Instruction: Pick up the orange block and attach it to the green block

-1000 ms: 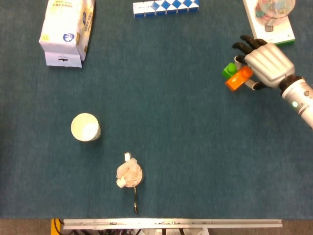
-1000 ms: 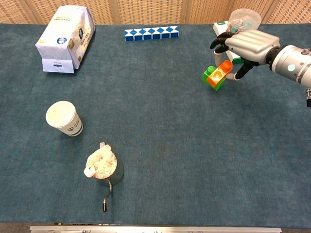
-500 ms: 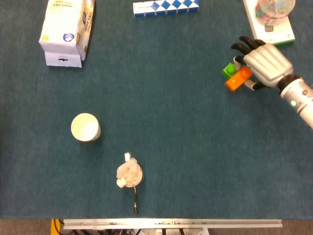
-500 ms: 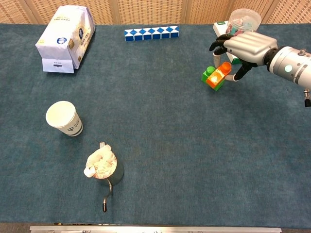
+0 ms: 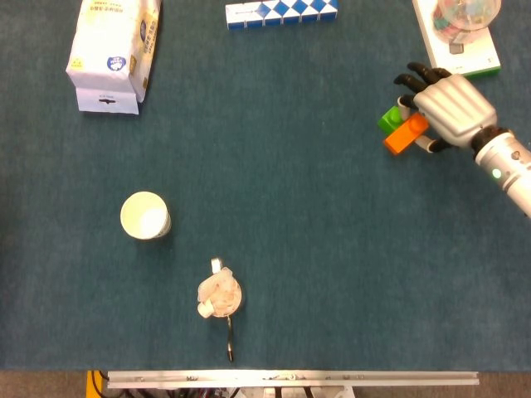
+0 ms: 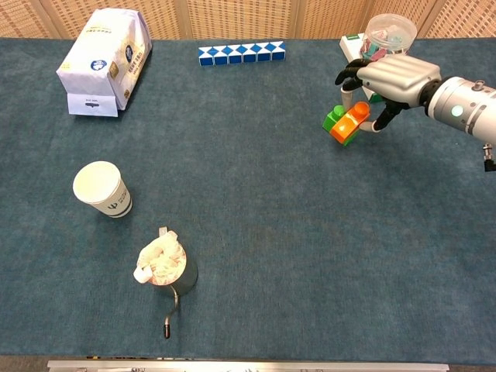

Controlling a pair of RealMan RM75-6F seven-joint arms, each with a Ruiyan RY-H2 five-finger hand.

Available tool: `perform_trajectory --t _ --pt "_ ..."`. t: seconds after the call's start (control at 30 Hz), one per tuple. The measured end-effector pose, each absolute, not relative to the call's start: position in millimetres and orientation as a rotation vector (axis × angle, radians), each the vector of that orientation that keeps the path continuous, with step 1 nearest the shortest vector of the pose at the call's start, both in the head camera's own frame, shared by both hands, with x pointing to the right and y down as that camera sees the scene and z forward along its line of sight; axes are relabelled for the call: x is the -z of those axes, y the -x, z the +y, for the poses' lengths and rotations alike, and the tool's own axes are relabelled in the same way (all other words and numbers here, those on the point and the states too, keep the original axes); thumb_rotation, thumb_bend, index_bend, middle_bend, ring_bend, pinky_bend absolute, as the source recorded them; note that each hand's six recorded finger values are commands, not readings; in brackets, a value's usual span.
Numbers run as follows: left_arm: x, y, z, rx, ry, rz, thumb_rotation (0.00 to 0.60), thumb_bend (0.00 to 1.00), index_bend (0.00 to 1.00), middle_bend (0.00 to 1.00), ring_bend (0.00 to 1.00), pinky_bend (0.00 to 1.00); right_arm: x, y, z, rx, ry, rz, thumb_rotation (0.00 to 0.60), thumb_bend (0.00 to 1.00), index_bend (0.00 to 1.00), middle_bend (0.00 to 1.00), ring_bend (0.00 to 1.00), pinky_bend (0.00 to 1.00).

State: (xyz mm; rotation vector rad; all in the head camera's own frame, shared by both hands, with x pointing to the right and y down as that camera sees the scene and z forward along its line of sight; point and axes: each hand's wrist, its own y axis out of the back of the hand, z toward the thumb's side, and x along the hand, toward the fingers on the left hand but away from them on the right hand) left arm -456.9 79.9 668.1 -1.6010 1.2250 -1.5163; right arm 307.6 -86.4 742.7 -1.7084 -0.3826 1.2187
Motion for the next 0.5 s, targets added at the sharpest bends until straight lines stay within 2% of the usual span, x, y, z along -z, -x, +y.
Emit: perform_trajectory --t 0.5 --pt "-670.0 459.1 80.7 1.53 1.602 1.225 0.6 0.58 0.58 0.51 0.4 0.61 -747.5 -309.0 -87.6 -1.231 1.707 -0.379 0.6 0.25 0.6 0.17 0.06 0.21"
